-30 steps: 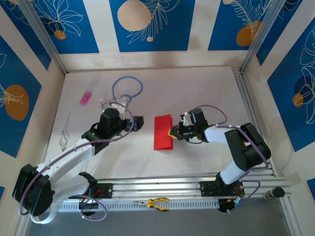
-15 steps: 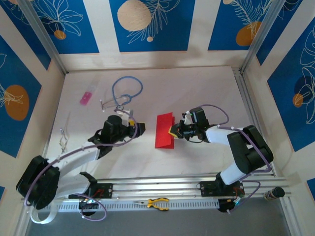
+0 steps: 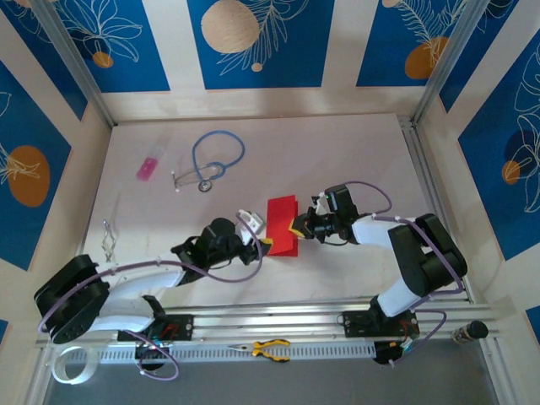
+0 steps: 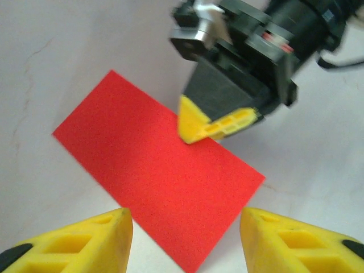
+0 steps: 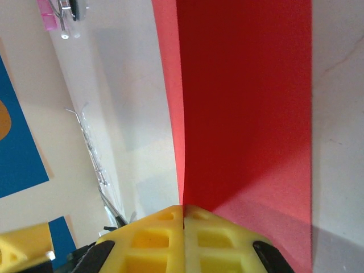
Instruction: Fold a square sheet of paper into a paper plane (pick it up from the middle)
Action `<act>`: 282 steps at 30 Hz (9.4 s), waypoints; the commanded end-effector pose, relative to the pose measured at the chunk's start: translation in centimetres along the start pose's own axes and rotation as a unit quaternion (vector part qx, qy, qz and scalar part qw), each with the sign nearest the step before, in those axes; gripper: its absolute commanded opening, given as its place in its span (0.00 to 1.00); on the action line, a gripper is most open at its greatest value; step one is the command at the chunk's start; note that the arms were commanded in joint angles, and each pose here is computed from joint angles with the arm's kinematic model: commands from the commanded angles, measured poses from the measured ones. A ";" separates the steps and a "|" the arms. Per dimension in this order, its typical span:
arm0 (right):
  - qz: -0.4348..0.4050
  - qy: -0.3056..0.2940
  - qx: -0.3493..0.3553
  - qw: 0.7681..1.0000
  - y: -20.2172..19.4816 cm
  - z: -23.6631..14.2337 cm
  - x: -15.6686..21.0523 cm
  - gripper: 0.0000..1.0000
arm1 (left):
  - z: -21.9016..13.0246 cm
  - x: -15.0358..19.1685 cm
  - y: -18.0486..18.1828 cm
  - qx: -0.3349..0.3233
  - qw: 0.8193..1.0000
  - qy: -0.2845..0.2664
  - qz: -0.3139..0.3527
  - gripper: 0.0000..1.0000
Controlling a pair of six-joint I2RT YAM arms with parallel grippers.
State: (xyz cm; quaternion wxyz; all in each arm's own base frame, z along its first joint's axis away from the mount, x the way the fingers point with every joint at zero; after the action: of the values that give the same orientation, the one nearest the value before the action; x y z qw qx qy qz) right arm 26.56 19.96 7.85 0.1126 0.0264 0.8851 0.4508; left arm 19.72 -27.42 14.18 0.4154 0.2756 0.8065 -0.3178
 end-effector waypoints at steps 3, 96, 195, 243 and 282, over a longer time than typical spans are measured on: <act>0.020 0.016 -0.012 1.000 0.3 0.1 -0.3 0.06 | 1.5 1.4 -2.3 0.004 0.994 0.016 0.111 0.57; 0.010 -0.035 0.095 0.995 -1.6 -5.6 1.5 0.43 | 7.0 1.2 -5.0 -0.043 0.997 0.065 0.025 0.00; 0.000 0.053 0.190 0.980 -7.1 -2.0 6.9 0.00 | 10.0 1.3 -0.3 -0.008 0.957 0.121 -0.264 0.00; 0.001 0.062 0.182 0.981 -6.4 -2.4 6.0 0.00 | 10.5 1.8 4.1 -0.110 0.969 0.109 -0.194 0.00; 0.003 0.066 0.185 0.981 -6.6 -2.4 6.1 0.00 | 11.0 2.3 4.9 -0.111 0.964 0.108 -0.216 0.00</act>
State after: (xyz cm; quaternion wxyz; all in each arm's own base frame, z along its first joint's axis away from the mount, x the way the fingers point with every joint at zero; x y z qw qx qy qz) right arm 21.90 16.31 4.44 0.0900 0.0023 0.9440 0.3173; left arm 26.54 -31.66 5.53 0.2705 0.0906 0.9216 -0.2633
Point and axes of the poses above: each hand's point on the last joint's axis, 136 mm out from that joint toward the fingers, its own z axis out along the fingers, its own y axis along the line the jaws close on, x = y × z, the point moved 4 cm from there along -z, back along the fingers, and after that the axes turned 15 degrees about -z, right-handed, at the moved point
